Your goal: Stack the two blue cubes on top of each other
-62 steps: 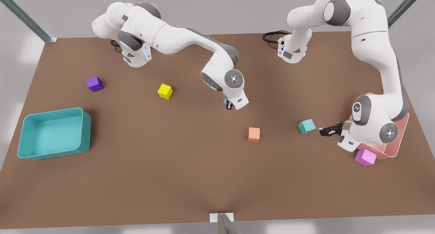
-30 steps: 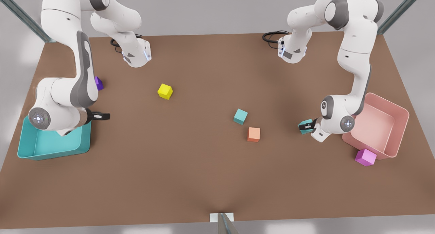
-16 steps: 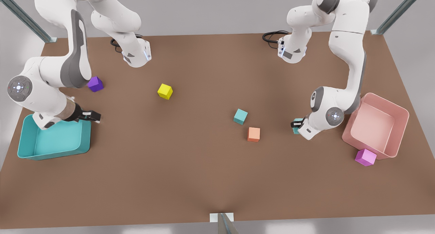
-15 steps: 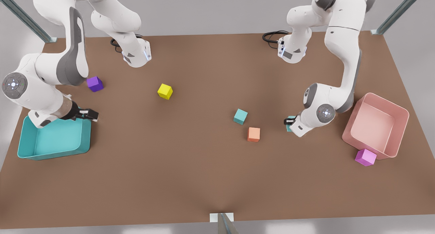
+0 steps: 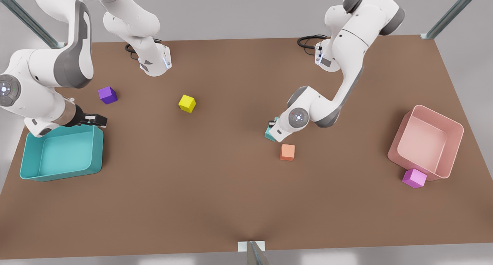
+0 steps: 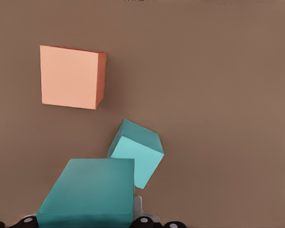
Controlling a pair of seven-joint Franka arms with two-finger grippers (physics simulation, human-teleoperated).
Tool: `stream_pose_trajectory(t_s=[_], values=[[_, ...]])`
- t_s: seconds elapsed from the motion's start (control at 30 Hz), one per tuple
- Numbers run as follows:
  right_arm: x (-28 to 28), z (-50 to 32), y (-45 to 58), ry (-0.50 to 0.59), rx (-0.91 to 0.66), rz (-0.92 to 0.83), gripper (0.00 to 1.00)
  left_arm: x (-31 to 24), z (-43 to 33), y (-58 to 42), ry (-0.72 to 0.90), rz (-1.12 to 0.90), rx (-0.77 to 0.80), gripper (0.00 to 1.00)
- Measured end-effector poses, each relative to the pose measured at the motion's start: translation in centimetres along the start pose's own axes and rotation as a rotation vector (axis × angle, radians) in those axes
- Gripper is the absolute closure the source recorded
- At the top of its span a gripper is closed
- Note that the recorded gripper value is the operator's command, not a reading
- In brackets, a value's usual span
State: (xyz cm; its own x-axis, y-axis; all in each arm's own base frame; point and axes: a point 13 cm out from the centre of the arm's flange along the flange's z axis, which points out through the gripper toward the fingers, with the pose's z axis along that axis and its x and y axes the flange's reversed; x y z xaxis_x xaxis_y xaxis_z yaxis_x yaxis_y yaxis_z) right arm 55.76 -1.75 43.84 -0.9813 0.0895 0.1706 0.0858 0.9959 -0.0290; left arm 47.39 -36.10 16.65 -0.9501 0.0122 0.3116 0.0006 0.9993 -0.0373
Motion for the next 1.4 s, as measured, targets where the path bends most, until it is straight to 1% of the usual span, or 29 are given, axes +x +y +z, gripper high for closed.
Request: stream_pose_trajectory(t_s=[0.33, 0.6, 0.63, 0.67, 0.9, 0.93, 1.0, 1.07, 1.1, 1.17, 1.27, 1.3, 1.33, 1.37, 1.4], values=[[0.1, 0.0, -0.5, 0.007, -0.001, 0.037, 0.00, -1.0, 3.9, -1.9, -0.003, -0.151, 0.032, 0.37], [0.2, 0.1, -0.4, 0.009, 0.000, 0.049, 0.00, -0.7, 4.6, -2.6, -0.010, -0.223, 0.035, 0.37], [0.2, 0.1, -0.4, 0.010, 0.000, 0.050, 0.00, -0.7, 4.7, -2.6, -0.010, -0.230, 0.034, 0.34], [0.2, 0.1, -0.4, 0.010, 0.000, 0.051, 0.00, -0.6, 4.9, -2.6, -0.009, -0.236, 0.032, 0.00], [0.1, 0.1, -0.4, 0.011, 0.000, 0.059, 0.00, -0.6, 4.6, -2.5, -0.026, -0.270, 0.023, 0.00], [0.1, 0.1, -0.4, 0.011, 0.000, 0.060, 0.00, -1.0, 3.6, -2.5, -0.037, -0.279, 0.030, 0.00], [0.1, 0.1, -0.4, 0.011, 0.000, 0.061, 0.00, -3.4, -2.1, -2.7, -0.084, -0.312, 0.074, 0.00], [0.1, 0.1, -0.3, 0.011, 0.000, 0.061, 0.00, -4.4, -7.0, -2.3, -0.109, -0.335, 0.089, 0.00], [0.1, 0.1, -0.2, 0.011, 0.001, 0.060, 0.00, -5.9, -10.7, -1.1, -0.132, -0.363, 0.112, 0.00], [0.2, 0.1, -0.1, 0.011, 0.001, 0.059, 0.00, -9.2, -18.0, 4.8, -0.176, -0.441, 0.147, 0.00], [0.1, 0.2, -0.1, 0.012, 0.001, 0.061, 0.00, -11.8, -23.4, 15.5, -0.229, -0.521, 0.068, 0.00], [0.1, 0.2, -0.2, 0.012, 0.001, 0.063, 0.00, -12.6, -24.2, 21.0, -0.240, -0.580, 0.017, 0.00], [0.1, 0.1, -0.2, 0.012, 0.000, 0.064, 0.00, -11.9, -26.2, 27.6, -0.243, -0.677, 0.004, 0.00], [0.1, 0.1, -0.3, 0.012, 0.000, 0.065, 0.00, -8.6, -27.6, 31.9, -0.235, -0.724, 0.011, 0.00], [0.1, 0.1, -0.3, 0.012, 0.000, 0.066, 0.00, -5.4, -27.4, 32.5, -0.223, -0.705, 0.016, 0.00]])
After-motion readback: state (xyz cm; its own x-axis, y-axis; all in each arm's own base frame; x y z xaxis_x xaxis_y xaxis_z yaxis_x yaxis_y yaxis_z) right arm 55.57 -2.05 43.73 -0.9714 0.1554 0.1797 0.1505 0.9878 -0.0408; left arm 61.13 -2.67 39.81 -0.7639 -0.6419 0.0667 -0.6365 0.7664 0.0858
